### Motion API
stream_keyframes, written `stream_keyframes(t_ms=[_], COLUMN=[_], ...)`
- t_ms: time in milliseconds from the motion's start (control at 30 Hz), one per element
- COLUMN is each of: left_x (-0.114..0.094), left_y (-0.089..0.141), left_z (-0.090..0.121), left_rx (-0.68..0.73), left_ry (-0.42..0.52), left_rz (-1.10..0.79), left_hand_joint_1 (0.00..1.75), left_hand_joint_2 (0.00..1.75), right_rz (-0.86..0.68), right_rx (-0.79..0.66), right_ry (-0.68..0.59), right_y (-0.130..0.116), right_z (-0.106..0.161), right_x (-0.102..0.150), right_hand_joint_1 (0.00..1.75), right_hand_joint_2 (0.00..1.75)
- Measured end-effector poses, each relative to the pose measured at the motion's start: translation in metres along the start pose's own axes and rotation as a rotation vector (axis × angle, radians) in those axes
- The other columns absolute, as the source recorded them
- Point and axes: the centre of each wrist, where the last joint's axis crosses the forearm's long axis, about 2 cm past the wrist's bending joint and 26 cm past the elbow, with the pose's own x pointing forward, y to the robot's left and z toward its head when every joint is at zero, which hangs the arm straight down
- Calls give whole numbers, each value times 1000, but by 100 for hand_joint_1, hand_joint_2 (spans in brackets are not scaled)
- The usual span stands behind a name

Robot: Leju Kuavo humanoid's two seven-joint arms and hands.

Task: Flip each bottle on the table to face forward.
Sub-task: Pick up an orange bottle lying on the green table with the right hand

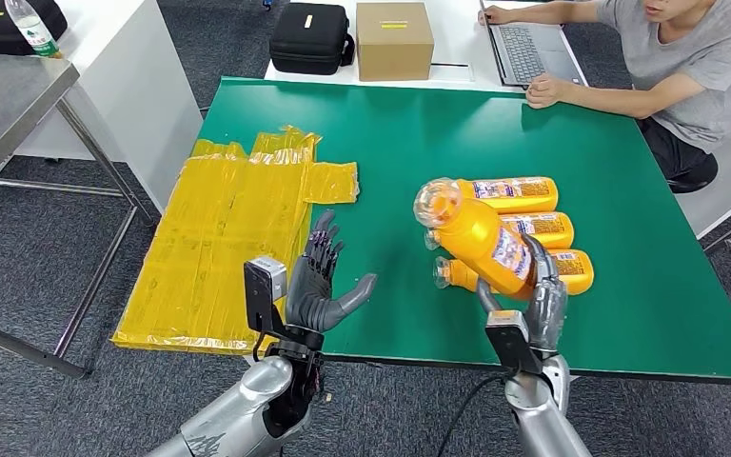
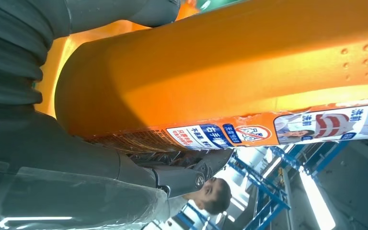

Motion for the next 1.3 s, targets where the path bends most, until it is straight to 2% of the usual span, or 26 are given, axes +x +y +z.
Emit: stream_keyframes(t_ms=[400, 767, 1067, 1300], left_x=[3, 6, 9, 10], left_y=[-11, -20, -27, -28], left_z=[0, -1, -4, -5], left_rx=[-47, -79, -99, -107], left_ry=[5, -117, -120, -110], left_rz=[-15, -90, -75, -64], left_hand_joint_1=[0, 0, 0, 0], left_hand_joint_2=[175, 175, 175, 175], right_rz=[-53, -38, -63, -83], right_rx=[38, 126, 149, 160], right_ry=[-22, -168, -224, -227], right_y=[29, 51, 70, 77], right_z=[-3, -15, -26, -27], right_x=[21, 46, 67, 73], right_hand_joint_1=[175, 175, 175, 175], right_hand_joint_2=[175, 175, 175, 175])
